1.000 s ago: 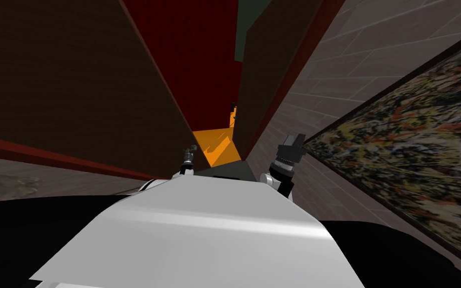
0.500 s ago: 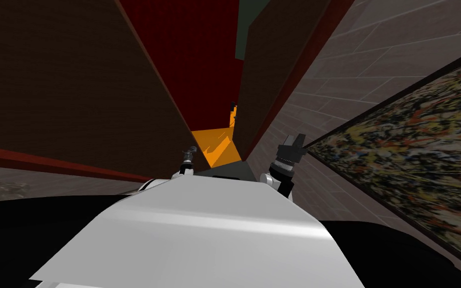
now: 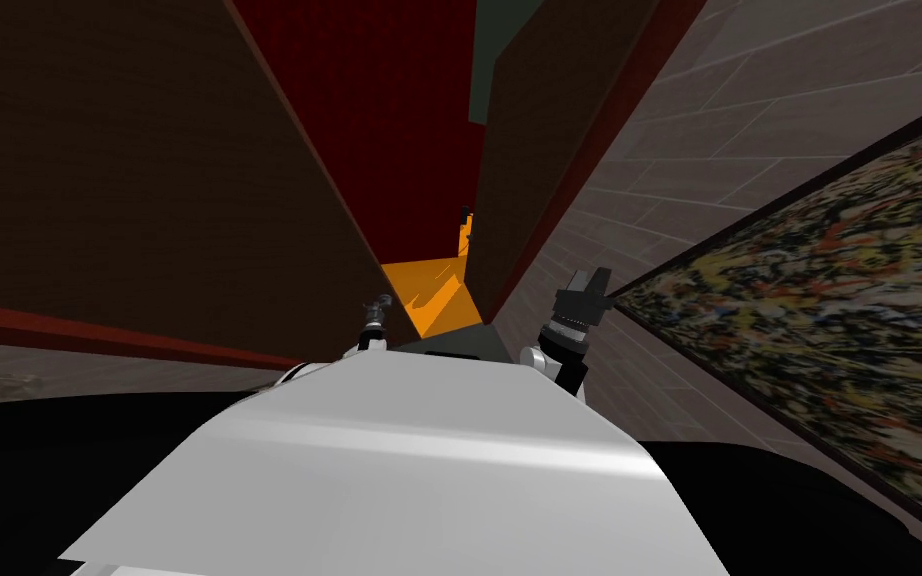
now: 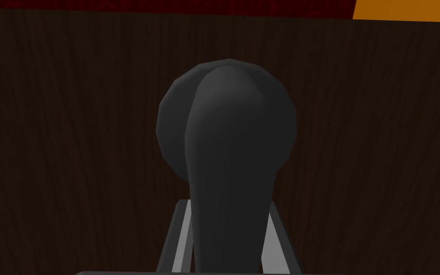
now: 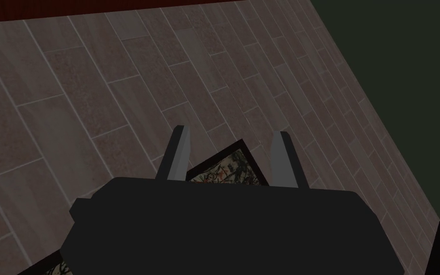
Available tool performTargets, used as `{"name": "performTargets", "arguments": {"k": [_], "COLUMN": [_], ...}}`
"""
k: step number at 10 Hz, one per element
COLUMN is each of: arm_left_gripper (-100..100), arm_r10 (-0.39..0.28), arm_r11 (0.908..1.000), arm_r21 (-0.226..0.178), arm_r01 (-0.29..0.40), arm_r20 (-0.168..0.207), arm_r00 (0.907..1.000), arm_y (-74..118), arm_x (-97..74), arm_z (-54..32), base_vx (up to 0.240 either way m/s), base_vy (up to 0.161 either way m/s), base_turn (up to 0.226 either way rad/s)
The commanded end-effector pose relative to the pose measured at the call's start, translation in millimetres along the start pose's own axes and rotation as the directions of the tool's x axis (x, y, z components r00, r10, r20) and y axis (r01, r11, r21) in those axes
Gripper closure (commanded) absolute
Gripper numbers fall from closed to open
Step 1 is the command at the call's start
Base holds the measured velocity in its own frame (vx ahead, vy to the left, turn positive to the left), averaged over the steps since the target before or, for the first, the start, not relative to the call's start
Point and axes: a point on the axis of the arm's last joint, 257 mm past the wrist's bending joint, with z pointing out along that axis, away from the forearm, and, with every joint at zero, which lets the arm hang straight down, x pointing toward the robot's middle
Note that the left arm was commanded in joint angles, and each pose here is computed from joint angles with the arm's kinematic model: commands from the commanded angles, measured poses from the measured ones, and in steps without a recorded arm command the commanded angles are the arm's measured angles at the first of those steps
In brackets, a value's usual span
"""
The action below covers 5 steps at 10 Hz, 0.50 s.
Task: Push the door open
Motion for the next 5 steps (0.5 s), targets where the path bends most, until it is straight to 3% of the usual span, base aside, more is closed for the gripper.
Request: {"name": "performTargets", "arguments": {"k": [1,3,5], "arm_left_gripper": [100,100,100], "arm_r10": [-0.001,-0.003,-0.006], "arm_r11": [0.9998,0.9998,0.9997], "arm_r21": [0.018,0.019,0.022], "arm_r01": [0.001,0.002,0.004], "arm_r20": [0.025,0.045,0.103], "arm_r00": [0.9997,0.999,0.9946], "arm_y": [-6.2,-6.2,-6.0], "arm_x": [-7.2,-13.4,-31.4], "arm_z": [3.7,2.1,-2.9], "base_vx": [0.161,0.125,0.162], "base_vy": [0.029,0.05,0.041], "base_turn": [-0.015,-0.038,-0.053]}}
